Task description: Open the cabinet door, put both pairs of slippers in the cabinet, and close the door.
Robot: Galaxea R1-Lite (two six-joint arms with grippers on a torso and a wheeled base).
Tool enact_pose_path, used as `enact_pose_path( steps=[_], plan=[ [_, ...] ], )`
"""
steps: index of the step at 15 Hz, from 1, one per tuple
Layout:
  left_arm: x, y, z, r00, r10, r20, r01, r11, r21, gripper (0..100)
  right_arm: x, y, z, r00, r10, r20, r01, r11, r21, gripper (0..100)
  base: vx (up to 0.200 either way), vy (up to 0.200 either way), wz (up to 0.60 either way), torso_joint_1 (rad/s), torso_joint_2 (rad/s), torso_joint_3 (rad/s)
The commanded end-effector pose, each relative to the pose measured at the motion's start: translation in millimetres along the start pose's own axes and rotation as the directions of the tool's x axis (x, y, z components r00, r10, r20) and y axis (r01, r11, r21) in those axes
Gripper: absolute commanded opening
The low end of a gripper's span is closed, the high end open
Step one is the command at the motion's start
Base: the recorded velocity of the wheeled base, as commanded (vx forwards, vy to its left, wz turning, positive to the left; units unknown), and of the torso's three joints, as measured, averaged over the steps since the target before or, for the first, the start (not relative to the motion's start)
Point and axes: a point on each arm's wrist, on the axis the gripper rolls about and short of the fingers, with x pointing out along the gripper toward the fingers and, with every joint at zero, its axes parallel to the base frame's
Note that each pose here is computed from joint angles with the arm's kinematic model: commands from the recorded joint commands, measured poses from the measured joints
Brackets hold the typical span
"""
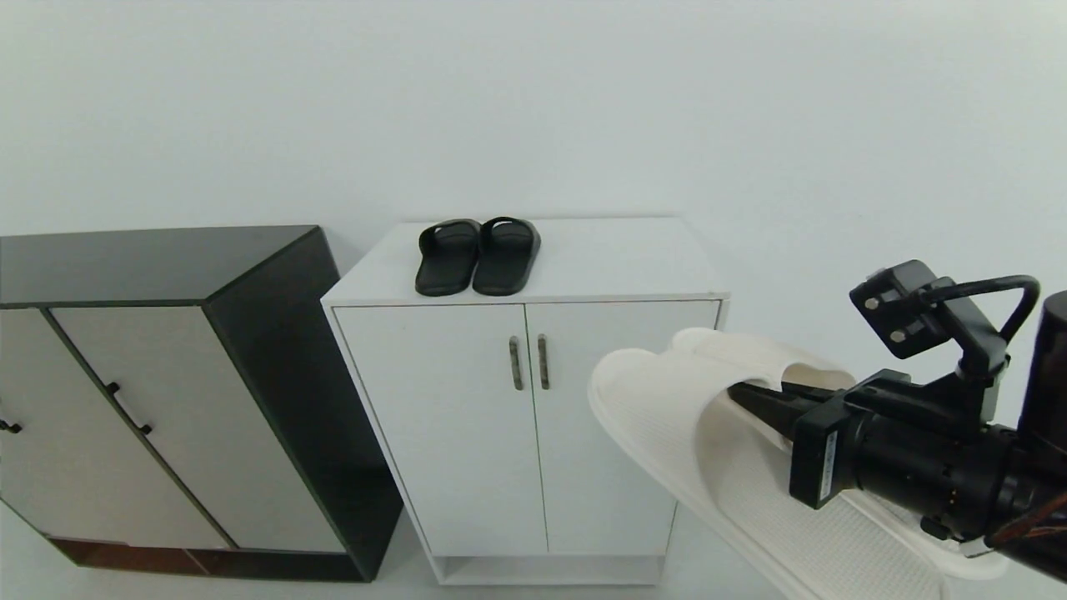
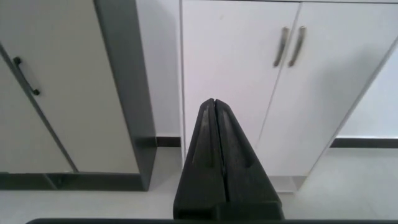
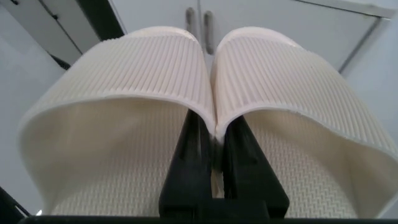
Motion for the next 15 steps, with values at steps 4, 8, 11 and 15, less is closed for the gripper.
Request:
enact_pose_path(
  steps=[4,8,11,15],
  plan=[
    [0.1,0.0,0.1,1.000,0.001,-0.001,-0.001,1.000,0.000,0,-1.0,-6.1,-8.8,0.998,0.043,0.040,-0.043,0.999,0.004,0,0.000,0.000,0.00,0.000,0.00,0.000],
    [0.1,0.0,0.1,1.000,0.001,-0.001,-0.001,1.000,0.000,0,-1.4,-6.6,-9.2,0.998,0.042,0.040,-0.042,0.999,0.003,0,0.000,0.000,0.00,0.000,0.00,0.000],
    [0.1,0.0,0.1,1.000,0.001,-0.001,-0.001,1.000,0.000,0,-1.1,-6.9,-9.9,0.998,0.041,0.037,-0.042,0.999,0.002,0,0.000,0.000,0.00,0.000,0.00,0.000],
    [0.1,0.0,0.1,1.000,0.001,-0.001,-0.001,1.000,0.001,0,-1.7,-7.3,-11.6,0.999,0.042,0.033,-0.043,0.999,0.003,0,0.000,0.000,0.00,-0.151,0.30,0.154]
  ],
)
